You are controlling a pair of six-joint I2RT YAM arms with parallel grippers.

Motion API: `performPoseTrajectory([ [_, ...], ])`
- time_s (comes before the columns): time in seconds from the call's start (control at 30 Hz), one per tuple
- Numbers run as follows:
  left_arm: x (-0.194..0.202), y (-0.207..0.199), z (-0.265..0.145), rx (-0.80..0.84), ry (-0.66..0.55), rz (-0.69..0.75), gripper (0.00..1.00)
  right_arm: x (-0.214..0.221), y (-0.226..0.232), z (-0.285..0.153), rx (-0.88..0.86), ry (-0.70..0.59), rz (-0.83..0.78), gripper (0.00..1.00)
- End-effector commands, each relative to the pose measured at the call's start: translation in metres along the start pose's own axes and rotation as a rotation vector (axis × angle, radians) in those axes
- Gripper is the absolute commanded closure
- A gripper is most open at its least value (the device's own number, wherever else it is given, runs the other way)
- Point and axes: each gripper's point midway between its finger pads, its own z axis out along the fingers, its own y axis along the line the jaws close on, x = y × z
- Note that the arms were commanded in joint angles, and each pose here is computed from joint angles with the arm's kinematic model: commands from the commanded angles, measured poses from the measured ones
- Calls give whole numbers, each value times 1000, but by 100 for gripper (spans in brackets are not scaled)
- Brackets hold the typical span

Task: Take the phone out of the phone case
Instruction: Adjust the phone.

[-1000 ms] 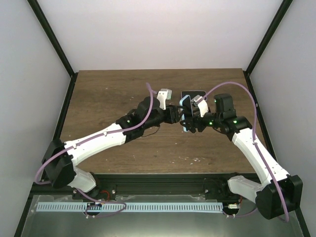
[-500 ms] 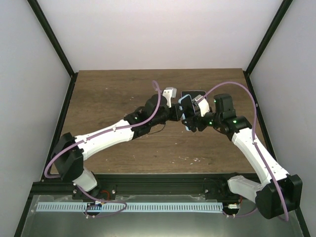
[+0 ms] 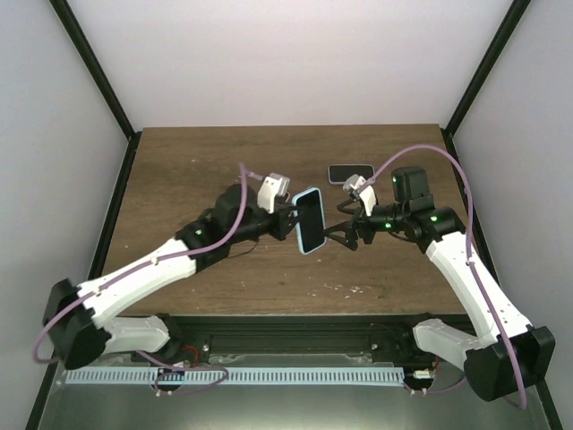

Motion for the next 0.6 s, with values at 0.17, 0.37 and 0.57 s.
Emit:
performPoseTrajectory([
  [0.17,50,-50,-77,344,71,251,100,-7,76,-20,-398,-58,-138,20],
  [0.37,58,-57,-99,388,55,300,100,-16,102,-26,-555,-97,-162,35],
  [0.57,59,-62,-96,418,72,297,100,-13,116,-10,-575,-40,-211,49],
])
